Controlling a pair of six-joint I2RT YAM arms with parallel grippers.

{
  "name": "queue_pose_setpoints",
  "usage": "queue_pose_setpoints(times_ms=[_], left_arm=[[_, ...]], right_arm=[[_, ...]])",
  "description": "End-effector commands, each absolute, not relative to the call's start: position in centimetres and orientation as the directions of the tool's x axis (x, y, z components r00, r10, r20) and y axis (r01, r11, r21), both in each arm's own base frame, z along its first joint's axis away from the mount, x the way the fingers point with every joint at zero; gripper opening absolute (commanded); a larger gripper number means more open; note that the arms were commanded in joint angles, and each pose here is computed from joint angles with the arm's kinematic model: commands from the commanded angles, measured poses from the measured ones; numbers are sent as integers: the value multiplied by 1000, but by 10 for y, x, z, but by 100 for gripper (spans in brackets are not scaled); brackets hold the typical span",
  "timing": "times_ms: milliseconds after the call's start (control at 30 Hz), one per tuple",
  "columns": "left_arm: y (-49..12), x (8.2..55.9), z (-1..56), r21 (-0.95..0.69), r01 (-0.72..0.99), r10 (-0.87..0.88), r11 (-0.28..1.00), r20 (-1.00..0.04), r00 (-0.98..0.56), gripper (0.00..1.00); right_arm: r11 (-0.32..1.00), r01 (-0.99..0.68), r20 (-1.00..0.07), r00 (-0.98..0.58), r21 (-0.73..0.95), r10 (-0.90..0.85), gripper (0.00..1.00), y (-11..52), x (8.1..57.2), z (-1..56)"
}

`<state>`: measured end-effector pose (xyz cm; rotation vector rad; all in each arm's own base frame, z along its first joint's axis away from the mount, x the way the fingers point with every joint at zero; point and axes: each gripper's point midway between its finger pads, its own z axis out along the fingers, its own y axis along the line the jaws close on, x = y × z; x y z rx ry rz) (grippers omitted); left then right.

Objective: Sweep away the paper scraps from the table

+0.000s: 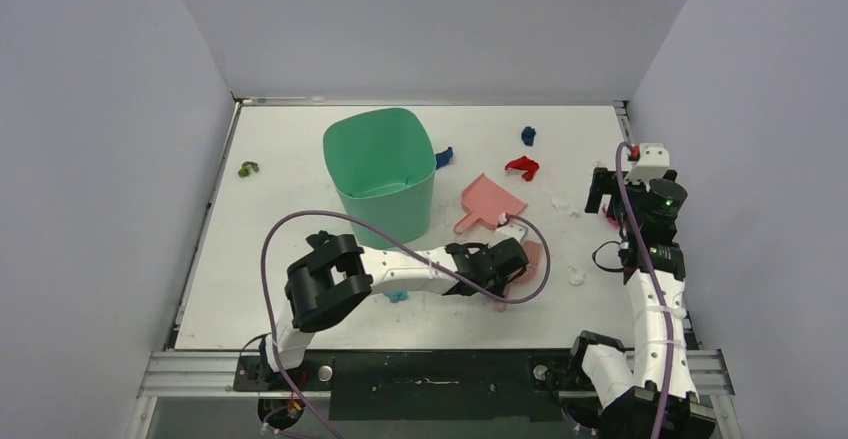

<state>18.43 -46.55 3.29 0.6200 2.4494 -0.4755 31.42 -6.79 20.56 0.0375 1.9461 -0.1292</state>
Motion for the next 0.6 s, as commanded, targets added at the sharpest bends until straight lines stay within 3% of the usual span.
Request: queue_pose_setpoints(times_ms=[0, 167, 333, 567], left_arm=[[-466, 157, 66, -327, 422, 157, 846, -602, -783, 0], [-487, 145, 63, -503, 281, -38, 817, -533, -845, 1], [-528, 146, 82, -577, 308, -55, 757, -526, -849, 28], [-475, 145, 108, -461, 392, 18, 796, -630, -777, 42]], right_arm=[[996, 52, -953, -300, -66, -47, 94, -60, 313, 236], [997, 6, -938, -339, -75, -69, 94, -53, 306, 229], [986, -61, -882, -439, -158, -168, 94, -55, 294, 216], [888, -345, -760, -474, -304, -445, 97, -40, 270, 196]])
